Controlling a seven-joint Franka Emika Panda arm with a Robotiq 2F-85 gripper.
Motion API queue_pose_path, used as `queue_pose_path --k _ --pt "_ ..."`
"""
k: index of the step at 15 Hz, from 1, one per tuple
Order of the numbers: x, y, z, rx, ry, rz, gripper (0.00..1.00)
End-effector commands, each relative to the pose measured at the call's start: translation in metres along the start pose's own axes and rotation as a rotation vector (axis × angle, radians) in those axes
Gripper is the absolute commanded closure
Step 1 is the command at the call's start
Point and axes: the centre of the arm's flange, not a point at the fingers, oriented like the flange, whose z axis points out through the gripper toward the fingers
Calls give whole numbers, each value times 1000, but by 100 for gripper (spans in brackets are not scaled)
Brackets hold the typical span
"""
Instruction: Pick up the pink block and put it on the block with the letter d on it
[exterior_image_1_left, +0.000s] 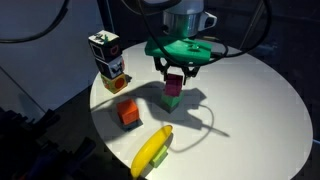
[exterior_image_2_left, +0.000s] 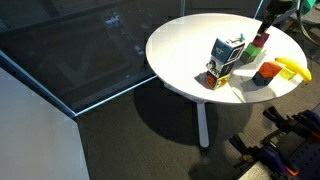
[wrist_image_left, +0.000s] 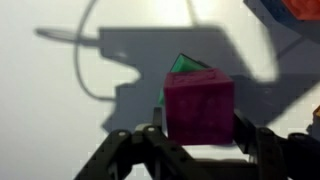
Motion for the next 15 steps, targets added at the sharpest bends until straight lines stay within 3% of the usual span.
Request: queue_pose_path --k 1,2,4,8,15 --pt "4 7 -4 5 -1 14 61" --pt "4 7 -6 2 1 14 67" --pt "4 6 -10 -5 4 16 69" --pt "2 3 -31 -26 9 30 69" --pt "-6 -17 -65 -78 -5 197 69"
